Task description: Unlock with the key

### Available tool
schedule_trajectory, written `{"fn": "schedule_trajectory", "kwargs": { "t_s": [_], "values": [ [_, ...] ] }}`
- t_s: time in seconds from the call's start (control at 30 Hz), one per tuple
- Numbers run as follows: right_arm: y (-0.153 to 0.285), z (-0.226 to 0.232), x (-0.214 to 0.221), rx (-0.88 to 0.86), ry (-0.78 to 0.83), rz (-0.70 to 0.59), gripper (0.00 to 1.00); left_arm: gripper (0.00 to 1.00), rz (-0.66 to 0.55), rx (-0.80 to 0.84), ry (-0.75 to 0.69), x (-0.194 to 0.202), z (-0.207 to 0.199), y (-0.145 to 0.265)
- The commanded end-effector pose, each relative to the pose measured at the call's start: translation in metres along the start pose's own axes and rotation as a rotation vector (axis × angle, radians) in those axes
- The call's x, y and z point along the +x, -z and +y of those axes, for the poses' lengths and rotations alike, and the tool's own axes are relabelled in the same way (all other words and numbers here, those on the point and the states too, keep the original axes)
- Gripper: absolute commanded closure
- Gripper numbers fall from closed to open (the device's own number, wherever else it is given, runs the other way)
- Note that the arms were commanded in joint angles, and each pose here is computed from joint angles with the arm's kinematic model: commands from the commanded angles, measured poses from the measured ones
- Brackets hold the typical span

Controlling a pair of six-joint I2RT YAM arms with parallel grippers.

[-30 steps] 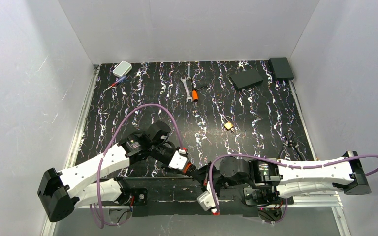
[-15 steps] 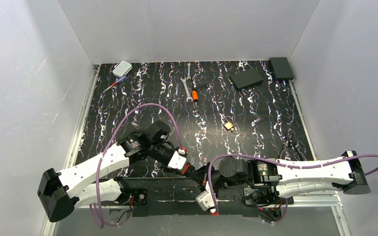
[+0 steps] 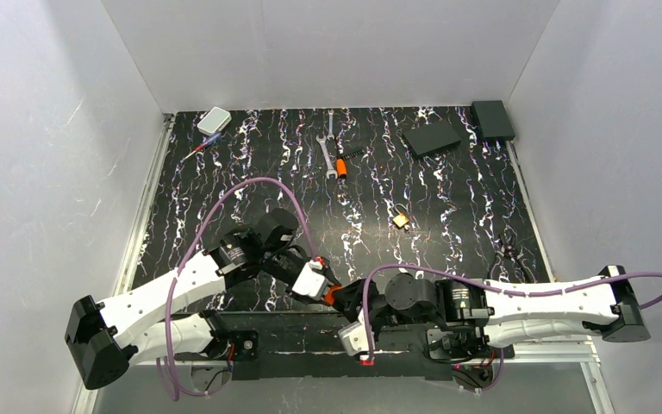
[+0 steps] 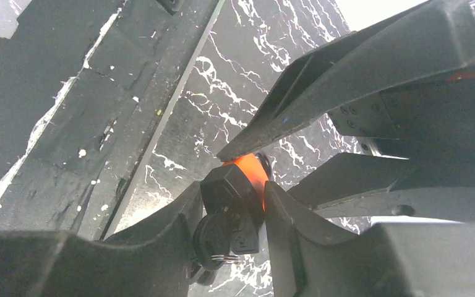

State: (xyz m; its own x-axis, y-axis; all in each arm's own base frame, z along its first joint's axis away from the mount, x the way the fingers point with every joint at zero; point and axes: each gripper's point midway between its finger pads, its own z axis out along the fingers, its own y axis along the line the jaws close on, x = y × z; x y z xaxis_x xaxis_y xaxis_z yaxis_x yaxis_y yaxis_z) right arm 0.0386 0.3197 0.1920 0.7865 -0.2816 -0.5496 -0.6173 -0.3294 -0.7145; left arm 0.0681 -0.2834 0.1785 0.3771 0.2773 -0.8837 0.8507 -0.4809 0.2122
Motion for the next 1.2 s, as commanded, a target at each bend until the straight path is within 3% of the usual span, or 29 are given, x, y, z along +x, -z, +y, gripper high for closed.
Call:
{"fn": "schedule_trajectory", "kwargs": {
  "t_s": [0.0,0.23,0.5,0.57,0.73,0.93,1.17],
  "values": [
    [0.011,-0.007,0.002,0.034,-0.074,0.023,0.53,1.00,-0.131,0.004,-0.129,-0.047,0.006,0.006],
    [0.025,-0.011,-0.003,0.046,-0.127,0.008,0.50,1.00,-0.099,-0.006,-0.112,-0.038,0.009,0.005],
    [0.042,-0.012,-0.018,0.043,-0.228,-0.056,0.30,1.00,-0.069,-0.027,-0.082,-0.029,0.015,0.002],
    [0.047,-0.015,-0.016,0.062,-0.242,-0.046,0.29,1.00,-0.062,-0.033,-0.075,-0.027,0.017,0.002],
    [0.055,-0.025,-0.011,0.146,-0.314,-0.034,0.32,1.00,-0.047,-0.065,-0.063,-0.022,0.023,0.002],
    [0.054,-0.026,-0.014,0.180,-0.402,-0.062,0.50,1.00,-0.043,-0.087,-0.052,-0.020,0.028,0.003],
    [0.048,-0.025,-0.015,0.165,-0.401,-0.060,0.55,1.00,-0.044,-0.087,-0.044,-0.019,0.028,0.003]
  ]
}}
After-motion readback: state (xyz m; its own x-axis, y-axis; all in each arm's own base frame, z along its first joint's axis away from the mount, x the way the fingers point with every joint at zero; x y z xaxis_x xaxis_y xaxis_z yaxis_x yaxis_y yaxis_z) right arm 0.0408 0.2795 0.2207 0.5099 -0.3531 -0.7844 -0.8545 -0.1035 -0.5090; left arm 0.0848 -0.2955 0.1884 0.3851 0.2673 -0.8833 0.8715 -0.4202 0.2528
